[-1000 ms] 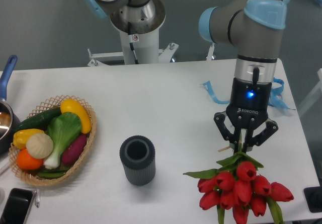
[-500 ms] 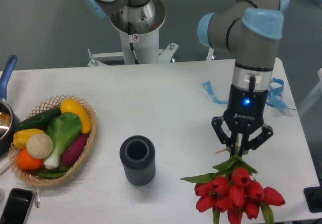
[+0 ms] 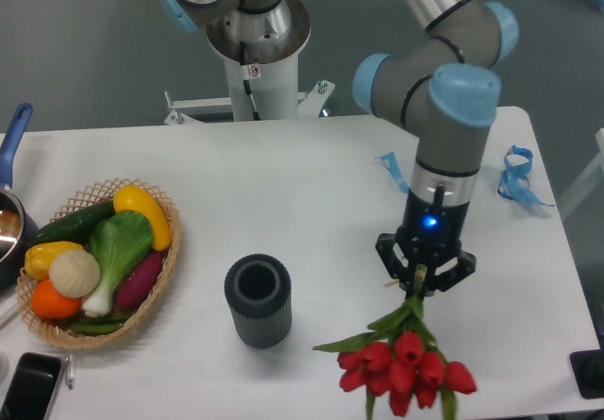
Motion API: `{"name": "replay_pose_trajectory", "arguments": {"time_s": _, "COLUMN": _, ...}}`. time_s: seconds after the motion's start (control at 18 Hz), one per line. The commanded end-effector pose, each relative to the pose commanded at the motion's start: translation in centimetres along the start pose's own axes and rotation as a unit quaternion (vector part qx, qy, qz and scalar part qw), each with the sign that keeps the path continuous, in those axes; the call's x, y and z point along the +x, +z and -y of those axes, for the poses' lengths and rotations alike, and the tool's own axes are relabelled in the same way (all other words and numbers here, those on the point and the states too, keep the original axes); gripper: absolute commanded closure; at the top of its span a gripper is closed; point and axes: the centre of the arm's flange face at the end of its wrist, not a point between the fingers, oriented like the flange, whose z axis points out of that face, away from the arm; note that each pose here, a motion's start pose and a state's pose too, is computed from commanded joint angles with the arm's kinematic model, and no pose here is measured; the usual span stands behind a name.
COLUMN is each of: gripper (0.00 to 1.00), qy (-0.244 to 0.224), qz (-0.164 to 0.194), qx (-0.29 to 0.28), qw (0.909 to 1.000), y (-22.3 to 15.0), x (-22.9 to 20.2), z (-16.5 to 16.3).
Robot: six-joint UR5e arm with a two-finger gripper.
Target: Place the flowers on the table
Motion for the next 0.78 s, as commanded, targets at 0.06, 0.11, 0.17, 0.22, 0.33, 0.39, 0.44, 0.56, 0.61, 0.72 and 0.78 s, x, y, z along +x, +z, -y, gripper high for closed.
{"name": "replay_pose_trajectory", "arguments": {"time_s": 0.06, "gripper": 0.78, "qy": 0.005, "qz": -0.009, "qx": -0.011, "qw": 0.9999, "y": 1.4, "x": 0.9, "z": -0.2}}
{"name": "replay_pose_trajectory", "arguments": {"time_s": 0.11, "gripper": 0.78, "qy": 0.008, "qz": -0.015, "qx": -0.024, "qw": 0.9996, "y": 2.8, "x": 1.5, "z": -0.3}}
{"name": "replay_pose_trajectory", "arguments": {"time_s": 0.17, "gripper": 0.78, "qy": 0.009, "qz": -0.02, "qx": -0.038, "qw": 0.9991, "y": 3.9, "x": 1.9, "z": -0.7}}
{"name": "replay_pose_trajectory", "arguments": {"time_s": 0.22, "gripper": 0.78, "qy": 0.01, "qz": -0.02, "qx": -0.048, "qw": 0.9986, "y": 4.6, "x": 2.3, "z": -0.6}}
{"name": "replay_pose_trajectory", "arguments": {"time_s": 0.33, "gripper": 0.78, "qy": 0.016, "qz": -0.028, "qx": -0.057, "qw": 0.9979, "y": 5.8, "x": 3.4, "z": -0.4}}
{"name": "replay_pose_trajectory", "arguments": {"time_s": 0.39, "gripper": 0.78, "qy": 0.016, "qz": -0.031, "qx": -0.059, "qw": 0.9977, "y": 6.1, "x": 3.6, "z": -0.5}}
{"name": "replay_pose_trajectory", "arguments": {"time_s": 0.44, "gripper": 0.74, "qy": 0.016, "qz": -0.034, "qx": -0.061, "qw": 0.9974, "y": 6.7, "x": 3.7, "z": -0.6}}
{"name": "replay_pose_trajectory", "arguments": {"time_s": 0.56, "gripper": 0.67, "qy": 0.017, "qz": -0.039, "qx": -0.064, "qw": 0.997, "y": 7.6, "x": 3.7, "z": -0.9}}
{"name": "replay_pose_trajectory", "arguments": {"time_s": 0.61, "gripper": 0.59, "qy": 0.018, "qz": -0.037, "qx": -0.064, "qw": 0.9971, "y": 7.5, "x": 3.6, "z": -0.8}}
{"name": "replay_pose_trajectory", "arguments": {"time_s": 0.72, "gripper": 0.39, "qy": 0.019, "qz": -0.035, "qx": -0.062, "qw": 0.9973, "y": 7.5, "x": 3.2, "z": -0.5}}
{"name": "replay_pose_trajectory", "arguments": {"time_s": 0.78, "gripper": 0.39, "qy": 0.02, "qz": -0.033, "qx": -0.061, "qw": 0.9974, "y": 7.4, "x": 3.1, "z": -0.4}}
